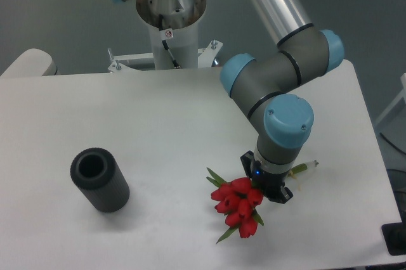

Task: Pick up the flowers from the vase
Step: 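Carry the held tulips away from the vase and lower them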

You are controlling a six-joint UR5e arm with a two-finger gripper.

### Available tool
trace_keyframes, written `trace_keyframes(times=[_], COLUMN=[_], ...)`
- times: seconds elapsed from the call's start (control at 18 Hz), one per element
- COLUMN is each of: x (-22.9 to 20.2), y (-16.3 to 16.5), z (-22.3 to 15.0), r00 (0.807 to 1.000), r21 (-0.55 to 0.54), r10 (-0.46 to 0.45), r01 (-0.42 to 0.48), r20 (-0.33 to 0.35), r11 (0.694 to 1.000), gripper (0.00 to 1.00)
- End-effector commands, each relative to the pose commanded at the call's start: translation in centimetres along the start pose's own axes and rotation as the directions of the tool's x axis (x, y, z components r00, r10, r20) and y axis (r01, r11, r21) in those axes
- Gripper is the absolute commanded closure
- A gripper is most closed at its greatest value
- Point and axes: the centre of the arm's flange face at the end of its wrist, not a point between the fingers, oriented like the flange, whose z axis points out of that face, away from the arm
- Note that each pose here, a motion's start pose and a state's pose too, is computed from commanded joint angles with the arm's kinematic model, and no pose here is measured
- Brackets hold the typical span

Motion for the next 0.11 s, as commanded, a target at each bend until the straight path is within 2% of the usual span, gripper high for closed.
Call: trace_keyframes(times=[0.11], x=[0.02], y=[0.00], z=[0.02], r00=[1.000], r21=[0.000], r10=[0.001], r01=[-0.001], r20=[-0.002], r11=[1.000], gripper=[0.90])
